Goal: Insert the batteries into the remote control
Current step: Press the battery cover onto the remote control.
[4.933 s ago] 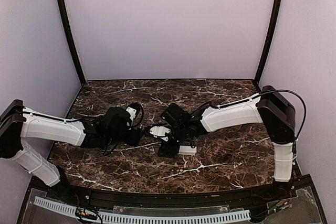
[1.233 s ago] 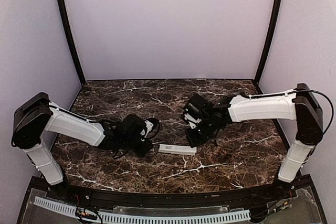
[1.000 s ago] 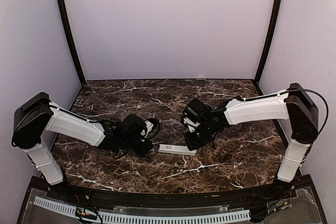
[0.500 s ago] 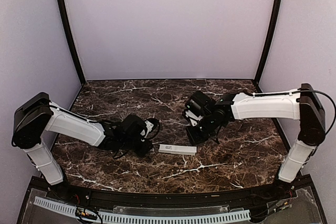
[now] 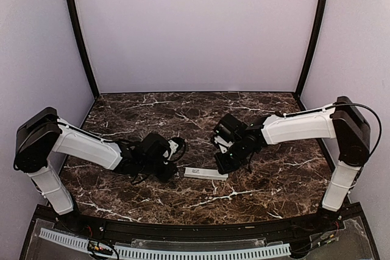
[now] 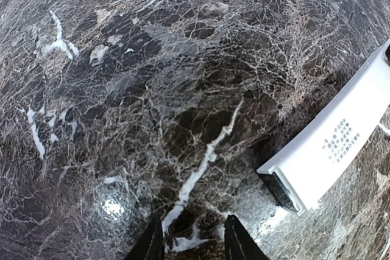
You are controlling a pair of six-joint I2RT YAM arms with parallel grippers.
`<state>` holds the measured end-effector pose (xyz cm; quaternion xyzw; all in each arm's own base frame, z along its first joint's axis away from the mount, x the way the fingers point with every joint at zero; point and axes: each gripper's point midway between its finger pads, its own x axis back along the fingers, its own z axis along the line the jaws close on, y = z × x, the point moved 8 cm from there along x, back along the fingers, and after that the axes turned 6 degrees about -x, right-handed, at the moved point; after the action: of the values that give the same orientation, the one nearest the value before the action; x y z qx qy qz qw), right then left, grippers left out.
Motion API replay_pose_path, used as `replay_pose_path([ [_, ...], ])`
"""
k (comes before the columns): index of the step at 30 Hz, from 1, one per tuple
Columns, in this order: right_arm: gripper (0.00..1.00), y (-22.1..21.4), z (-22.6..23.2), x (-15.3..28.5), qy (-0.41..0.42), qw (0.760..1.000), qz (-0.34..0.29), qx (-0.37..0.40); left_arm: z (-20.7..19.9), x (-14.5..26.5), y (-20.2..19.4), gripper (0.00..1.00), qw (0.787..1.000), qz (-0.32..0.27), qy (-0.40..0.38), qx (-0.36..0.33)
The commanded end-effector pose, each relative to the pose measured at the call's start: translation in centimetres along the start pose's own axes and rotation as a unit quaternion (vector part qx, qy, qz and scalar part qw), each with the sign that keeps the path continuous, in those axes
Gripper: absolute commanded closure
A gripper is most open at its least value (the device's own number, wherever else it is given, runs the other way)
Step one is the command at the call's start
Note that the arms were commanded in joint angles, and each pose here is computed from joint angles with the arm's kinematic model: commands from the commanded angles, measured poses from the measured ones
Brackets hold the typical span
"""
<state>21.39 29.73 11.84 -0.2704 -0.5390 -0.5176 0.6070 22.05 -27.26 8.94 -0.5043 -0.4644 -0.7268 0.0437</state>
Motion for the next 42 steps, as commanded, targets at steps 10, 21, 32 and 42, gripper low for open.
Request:
replay_pose_path([
  [10,1.00,0.2,-0.4,1.2,-0.019,1.000,0.007,0.000,-0.4,0.2,0.8,0.66,1.000,-0.008,-0.009,-0.009],
  [21,1.00,-0.2,-2.4,5.0,-0.122,0.991,-0.027,-0.054,-0.6,0.3,1.1,0.68,1.000,-0.017,-0.020,-0.008],
  [32,1.00,-1.5,-2.2,0.2,-0.207,0.976,0.070,-0.021,-1.1,-0.1,1.0,0.80,0.999,-0.012,-0.040,-0.006],
  [42,1.00,-2.1,-1.3,-2.0,-0.226,0.969,0.099,-0.002,-1.3,-0.1,0.9,0.86,0.999,-0.011,-0.046,-0.005],
])
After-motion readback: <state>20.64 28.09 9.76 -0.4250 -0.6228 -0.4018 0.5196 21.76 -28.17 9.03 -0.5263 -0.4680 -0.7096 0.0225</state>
